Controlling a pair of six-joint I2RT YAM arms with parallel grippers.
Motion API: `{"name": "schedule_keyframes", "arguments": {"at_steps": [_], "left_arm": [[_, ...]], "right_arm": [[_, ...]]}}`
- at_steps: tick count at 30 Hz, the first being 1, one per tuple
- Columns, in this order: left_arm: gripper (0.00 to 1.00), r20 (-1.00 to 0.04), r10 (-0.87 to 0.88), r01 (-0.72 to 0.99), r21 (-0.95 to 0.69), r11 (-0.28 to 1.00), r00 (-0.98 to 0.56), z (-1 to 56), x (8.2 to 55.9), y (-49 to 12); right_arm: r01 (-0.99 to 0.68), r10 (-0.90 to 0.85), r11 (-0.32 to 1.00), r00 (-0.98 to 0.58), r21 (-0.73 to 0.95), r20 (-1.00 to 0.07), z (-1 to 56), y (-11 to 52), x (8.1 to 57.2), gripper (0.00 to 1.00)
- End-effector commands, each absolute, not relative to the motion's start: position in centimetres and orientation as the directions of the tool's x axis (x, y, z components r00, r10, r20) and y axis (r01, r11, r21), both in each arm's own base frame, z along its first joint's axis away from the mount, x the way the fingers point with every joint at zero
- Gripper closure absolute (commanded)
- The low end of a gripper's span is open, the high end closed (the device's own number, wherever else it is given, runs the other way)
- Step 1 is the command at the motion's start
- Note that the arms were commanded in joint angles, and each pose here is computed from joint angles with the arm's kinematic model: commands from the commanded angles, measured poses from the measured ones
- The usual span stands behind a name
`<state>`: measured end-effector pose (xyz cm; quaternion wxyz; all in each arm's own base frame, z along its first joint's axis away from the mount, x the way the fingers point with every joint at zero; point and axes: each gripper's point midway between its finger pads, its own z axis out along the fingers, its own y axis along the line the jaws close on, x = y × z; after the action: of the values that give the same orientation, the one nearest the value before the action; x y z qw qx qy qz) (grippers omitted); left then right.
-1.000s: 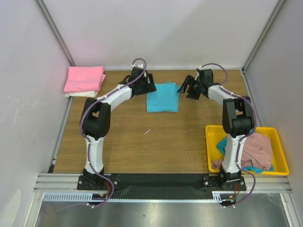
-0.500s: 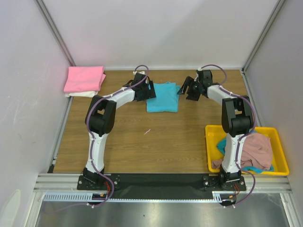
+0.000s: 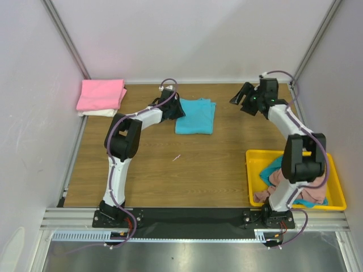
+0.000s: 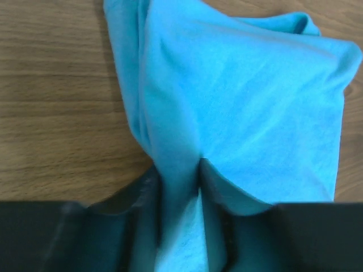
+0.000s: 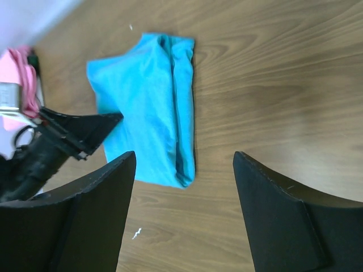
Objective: Fold and stack the t-shirts
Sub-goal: Neatly place the folded tshirt to the corner
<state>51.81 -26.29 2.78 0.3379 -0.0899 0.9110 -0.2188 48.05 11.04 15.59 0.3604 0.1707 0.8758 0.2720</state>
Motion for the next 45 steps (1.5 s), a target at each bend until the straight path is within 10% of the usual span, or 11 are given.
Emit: {"name": "schedule_keyframes", "arguments": {"at_steps": [1, 6, 26, 45], "left_arm": [[0.73, -0.547, -0.341, -0.082, -0.442, 0.893, -0.765, 0.4, 52.0, -25.2], [1.00, -0.584, -0.292, -0.052, -0.392, 0.919, -0.758, 2.2, 53.3, -23.7], [1.00, -0.802, 0.202, 0.050, 0.211, 0.976, -0.561, 15.5, 57.9, -7.9], [1.00, -0.881, 0.132, 0.021, 0.137, 0.990, -0.455, 21.6, 62.6, -2.5]], "right_arm": [[0.119, 0.541, 0.796, -0.581, 0.594, -0.608, 20.0, 8.4, 46.6, 0.24], [0.197, 0.592, 0.788, -0.504, 0.583, -0.629, 21.8, 4.4, 44.2, 0.23], [0.185, 0.613, 0.774, -0.462, 0.606, -0.641, 20.3, 3.1, 45.8, 0.20], [0.212, 0.575, 0.805, -0.507, 0.554, -0.642, 17.1, 2.4, 52.2, 0.20]]}}
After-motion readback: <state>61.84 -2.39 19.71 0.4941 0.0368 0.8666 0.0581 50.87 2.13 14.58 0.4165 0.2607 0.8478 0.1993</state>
